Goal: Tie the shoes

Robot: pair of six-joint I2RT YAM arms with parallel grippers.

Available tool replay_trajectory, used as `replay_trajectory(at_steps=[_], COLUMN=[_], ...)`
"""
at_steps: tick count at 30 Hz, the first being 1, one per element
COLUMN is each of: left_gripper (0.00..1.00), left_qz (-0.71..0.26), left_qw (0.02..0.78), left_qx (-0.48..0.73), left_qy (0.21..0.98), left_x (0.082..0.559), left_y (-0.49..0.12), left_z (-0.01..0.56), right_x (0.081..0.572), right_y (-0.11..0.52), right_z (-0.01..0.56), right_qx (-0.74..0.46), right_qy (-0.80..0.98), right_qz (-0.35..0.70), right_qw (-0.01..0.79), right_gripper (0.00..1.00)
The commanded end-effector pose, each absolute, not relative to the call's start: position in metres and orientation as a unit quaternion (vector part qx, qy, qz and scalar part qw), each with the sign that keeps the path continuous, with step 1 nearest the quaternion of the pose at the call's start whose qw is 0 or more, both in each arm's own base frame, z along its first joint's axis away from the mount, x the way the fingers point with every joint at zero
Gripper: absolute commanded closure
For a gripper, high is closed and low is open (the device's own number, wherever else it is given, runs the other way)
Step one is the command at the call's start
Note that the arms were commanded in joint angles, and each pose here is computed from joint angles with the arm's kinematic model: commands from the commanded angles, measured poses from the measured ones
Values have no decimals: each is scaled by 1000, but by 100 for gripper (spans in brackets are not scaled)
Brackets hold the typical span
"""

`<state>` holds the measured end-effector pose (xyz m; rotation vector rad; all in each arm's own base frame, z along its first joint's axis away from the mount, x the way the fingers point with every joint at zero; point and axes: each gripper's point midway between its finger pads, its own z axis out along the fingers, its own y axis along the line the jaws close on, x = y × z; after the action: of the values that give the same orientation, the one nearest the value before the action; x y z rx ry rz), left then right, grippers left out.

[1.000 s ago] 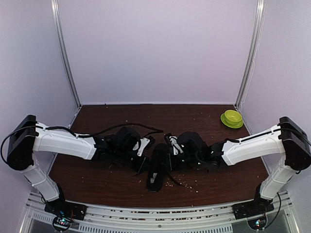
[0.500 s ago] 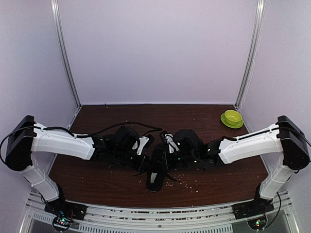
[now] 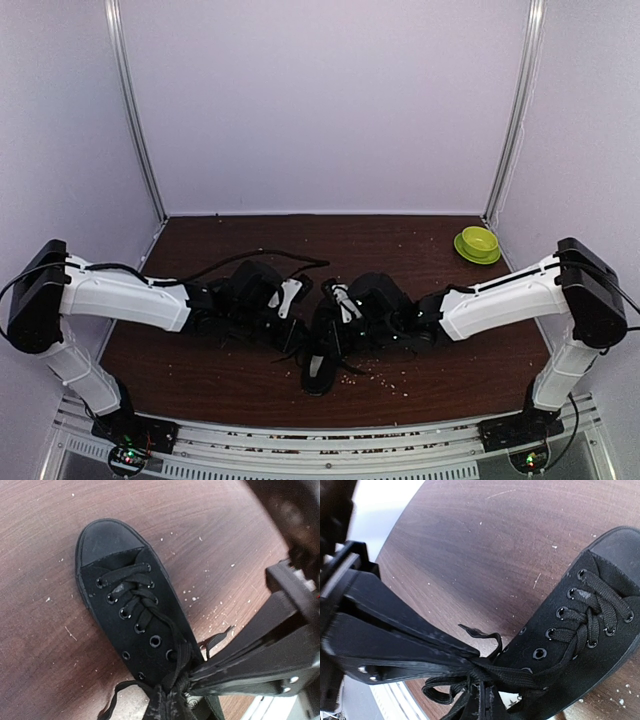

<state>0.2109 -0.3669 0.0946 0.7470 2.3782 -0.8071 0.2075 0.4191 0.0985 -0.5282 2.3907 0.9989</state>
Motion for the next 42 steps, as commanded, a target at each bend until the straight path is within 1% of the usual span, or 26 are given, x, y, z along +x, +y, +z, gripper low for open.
replay_trajectory(at_steps=[1, 8, 13, 17, 21, 31, 35, 42], left_gripper=[100, 100, 100, 100, 100, 100, 100, 100], left_qz=[-324, -330, -358, -361, -377, -380, -382, -363], left_qw=[286, 286, 284, 270, 271, 272, 256, 204], left_qx=[261, 257, 262, 268, 268, 274, 280, 298], left_qy=[863, 862, 850, 852, 844, 840, 843, 859], left_x=[216, 213, 205, 199, 197, 197, 192, 177], left_y=[-372, -370, -371, -371, -374, -377, -379, -371], left_z=[113, 111, 112, 104, 107, 109, 101, 70], right_x=[206, 209, 213, 216, 217, 217, 217, 219], right_y=[421, 418, 417, 416, 419, 421, 420, 416], right_z=[87, 80, 80, 81, 79, 76, 76, 82], right_qx=[-189, -179, -171, -167, -167, -166, -163, -153], right_qy=[879, 885, 886, 885, 885, 885, 884, 878], right_qz=[366, 355, 351, 352, 352, 355, 357, 369], right_qw=[240, 241, 249, 256, 254, 252, 254, 264], right_gripper=[100, 100, 100, 100, 100, 100, 100, 100])
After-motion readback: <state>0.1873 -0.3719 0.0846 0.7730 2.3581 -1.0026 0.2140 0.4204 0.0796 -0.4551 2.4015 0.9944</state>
